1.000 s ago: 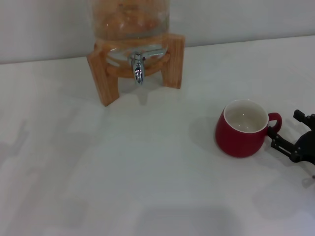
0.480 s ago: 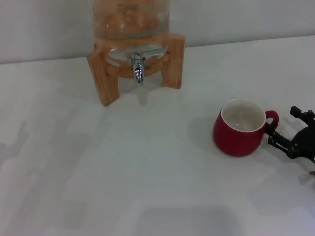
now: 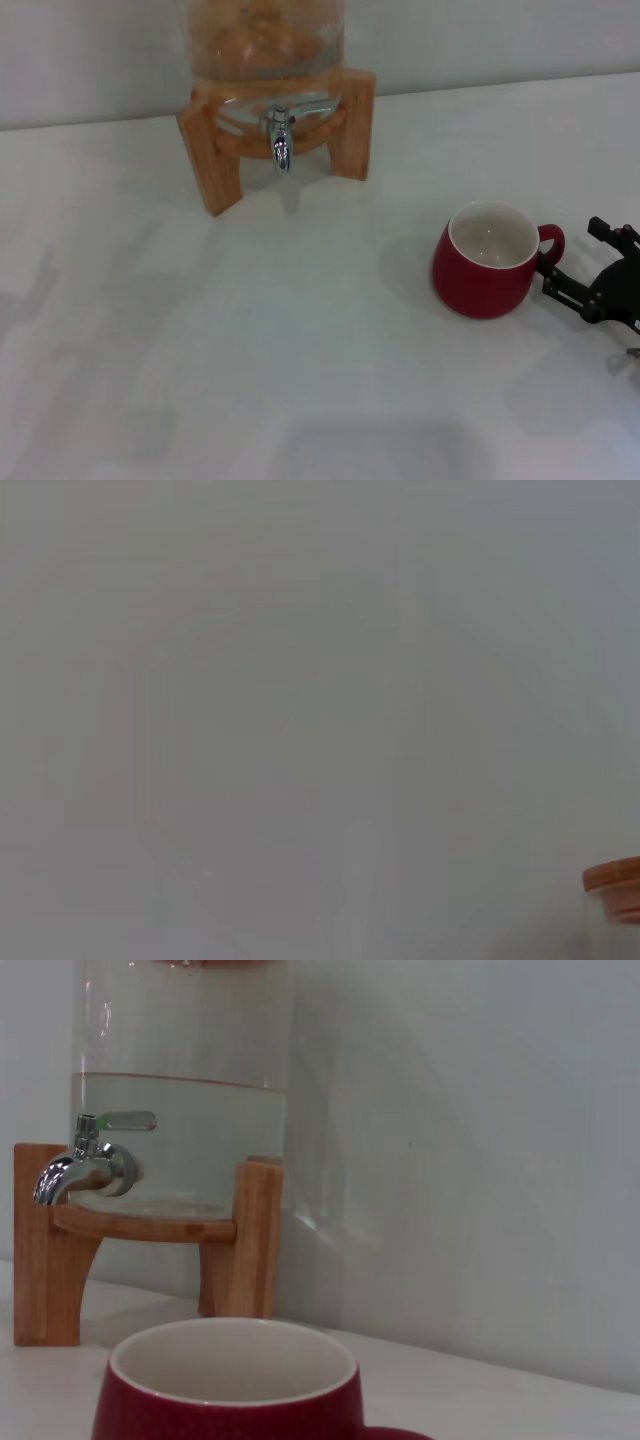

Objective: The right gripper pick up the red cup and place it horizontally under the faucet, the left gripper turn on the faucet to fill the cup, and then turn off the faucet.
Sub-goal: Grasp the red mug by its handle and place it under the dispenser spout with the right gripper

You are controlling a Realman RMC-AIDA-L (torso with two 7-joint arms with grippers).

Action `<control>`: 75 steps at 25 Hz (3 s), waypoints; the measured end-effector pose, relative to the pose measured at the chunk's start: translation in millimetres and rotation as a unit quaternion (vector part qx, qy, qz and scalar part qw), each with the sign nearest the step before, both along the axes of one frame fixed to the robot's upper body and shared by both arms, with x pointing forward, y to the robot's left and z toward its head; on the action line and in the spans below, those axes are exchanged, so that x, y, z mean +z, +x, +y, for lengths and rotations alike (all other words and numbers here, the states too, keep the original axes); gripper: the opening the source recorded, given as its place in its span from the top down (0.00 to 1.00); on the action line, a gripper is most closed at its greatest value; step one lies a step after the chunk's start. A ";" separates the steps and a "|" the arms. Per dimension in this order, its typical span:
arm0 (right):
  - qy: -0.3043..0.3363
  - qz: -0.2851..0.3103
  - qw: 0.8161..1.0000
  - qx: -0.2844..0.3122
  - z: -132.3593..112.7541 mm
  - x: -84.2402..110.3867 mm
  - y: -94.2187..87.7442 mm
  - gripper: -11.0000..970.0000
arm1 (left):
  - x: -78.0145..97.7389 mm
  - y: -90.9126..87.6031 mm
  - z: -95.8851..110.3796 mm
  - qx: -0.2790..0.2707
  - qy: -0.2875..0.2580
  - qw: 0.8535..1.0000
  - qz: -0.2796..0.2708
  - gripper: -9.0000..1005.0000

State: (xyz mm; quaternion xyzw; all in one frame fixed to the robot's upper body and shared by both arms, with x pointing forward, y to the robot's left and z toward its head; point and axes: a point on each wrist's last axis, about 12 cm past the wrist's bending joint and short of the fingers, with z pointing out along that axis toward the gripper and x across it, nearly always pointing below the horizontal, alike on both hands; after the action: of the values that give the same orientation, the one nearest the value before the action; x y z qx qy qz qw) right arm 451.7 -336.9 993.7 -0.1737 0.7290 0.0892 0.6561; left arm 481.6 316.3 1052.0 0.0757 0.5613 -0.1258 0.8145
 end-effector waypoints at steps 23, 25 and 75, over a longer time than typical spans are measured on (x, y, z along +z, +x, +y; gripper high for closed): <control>0.001 -0.006 1.000 0.001 -1.1 3.2 4.6 0.11 | -1.3 -0.6 -0.5 0.000 -0.001 1.000 0.004 0.16; 0.002 -0.007 1.000 0.003 -0.5 3.5 5.0 0.12 | -1.3 -0.6 -0.5 0.000 -0.001 1.000 0.004 0.16; -0.003 -0.005 1.000 0.004 1.4 6.3 18.9 0.11 | -0.1 2.8 -4.1 -0.010 0.001 1.000 0.003 0.16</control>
State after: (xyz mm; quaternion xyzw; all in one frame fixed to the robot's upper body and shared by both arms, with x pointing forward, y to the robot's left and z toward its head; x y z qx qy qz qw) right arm 470.6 -335.5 1000.0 -0.1789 0.7251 0.0887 0.6590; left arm 484.4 312.2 1051.9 0.0815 0.5627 -0.1335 0.8117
